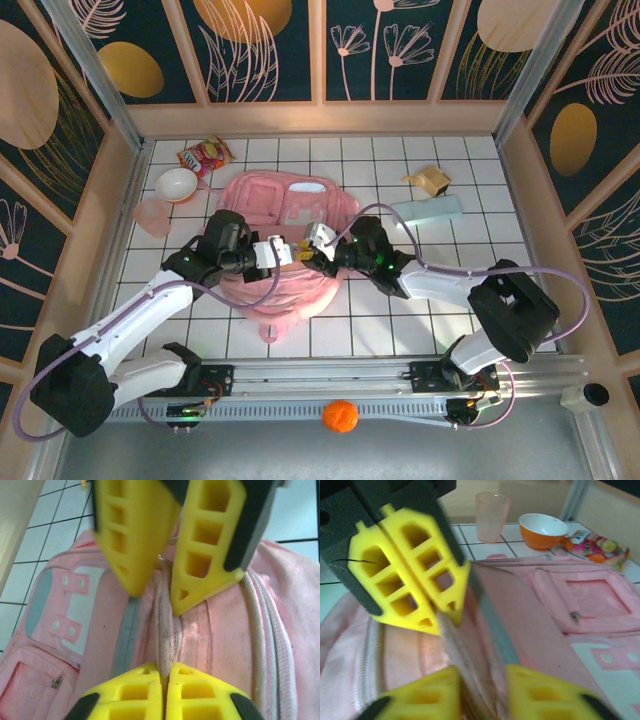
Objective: Pack the student bag
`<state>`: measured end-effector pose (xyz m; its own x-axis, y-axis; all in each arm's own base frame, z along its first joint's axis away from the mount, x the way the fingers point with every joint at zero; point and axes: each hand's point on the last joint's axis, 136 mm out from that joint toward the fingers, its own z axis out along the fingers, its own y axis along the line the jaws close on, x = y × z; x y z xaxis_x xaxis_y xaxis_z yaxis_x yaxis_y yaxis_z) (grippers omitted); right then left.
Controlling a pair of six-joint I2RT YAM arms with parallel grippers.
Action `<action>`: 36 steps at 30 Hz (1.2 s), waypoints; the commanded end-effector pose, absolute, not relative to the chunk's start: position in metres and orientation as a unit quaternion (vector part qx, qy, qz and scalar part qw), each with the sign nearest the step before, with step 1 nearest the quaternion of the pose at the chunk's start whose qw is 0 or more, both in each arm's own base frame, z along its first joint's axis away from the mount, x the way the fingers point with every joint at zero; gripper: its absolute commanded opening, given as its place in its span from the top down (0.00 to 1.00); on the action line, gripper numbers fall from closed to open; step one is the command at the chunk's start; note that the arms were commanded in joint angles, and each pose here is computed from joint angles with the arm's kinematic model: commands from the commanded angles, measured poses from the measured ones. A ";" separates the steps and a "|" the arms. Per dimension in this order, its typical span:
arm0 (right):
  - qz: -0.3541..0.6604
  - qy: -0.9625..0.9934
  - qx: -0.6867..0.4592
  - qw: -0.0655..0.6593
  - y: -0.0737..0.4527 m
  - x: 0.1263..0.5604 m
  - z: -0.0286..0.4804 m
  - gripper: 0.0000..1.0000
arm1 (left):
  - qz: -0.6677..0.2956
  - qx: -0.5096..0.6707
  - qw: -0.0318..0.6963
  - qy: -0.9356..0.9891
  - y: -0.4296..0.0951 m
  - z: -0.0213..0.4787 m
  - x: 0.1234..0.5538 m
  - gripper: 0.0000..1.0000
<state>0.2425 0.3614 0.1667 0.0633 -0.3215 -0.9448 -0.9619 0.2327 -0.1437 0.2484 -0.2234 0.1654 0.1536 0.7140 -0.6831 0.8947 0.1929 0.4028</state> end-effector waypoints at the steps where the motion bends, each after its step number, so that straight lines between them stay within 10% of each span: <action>1: 0.322 0.596 -0.531 0.508 0.362 0.251 0.179 0.95 | -0.165 0.615 0.497 0.590 -0.249 0.209 0.240 0.61; 4: 0.334 0.583 -0.536 0.511 0.363 0.245 0.188 1.00 | -0.177 0.602 0.497 0.598 -0.250 0.205 0.240 0.20; 13: 0.358 0.563 -0.541 0.512 0.363 0.233 0.203 1.00 | -0.177 0.616 0.435 0.633 -0.252 0.165 0.249 0.18; 18: 0.374 0.550 -0.545 0.510 0.363 0.225 0.212 1.00 | -0.167 0.625 0.406 0.645 -0.250 0.143 0.252 0.30; 26: 0.379 0.539 -0.557 0.505 0.360 0.216 0.218 1.00 | -0.150 0.625 0.397 0.655 -0.247 0.136 0.258 1.00; 29: 0.373 0.543 -0.548 0.515 0.353 0.217 0.221 0.94 | -0.154 0.624 0.403 0.651 -0.247 0.143 0.256 1.00; 36: 0.350 0.632 -0.480 0.497 0.288 0.258 0.186 0.48 | -0.177 0.610 0.457 0.623 -0.249 0.173 0.243 1.00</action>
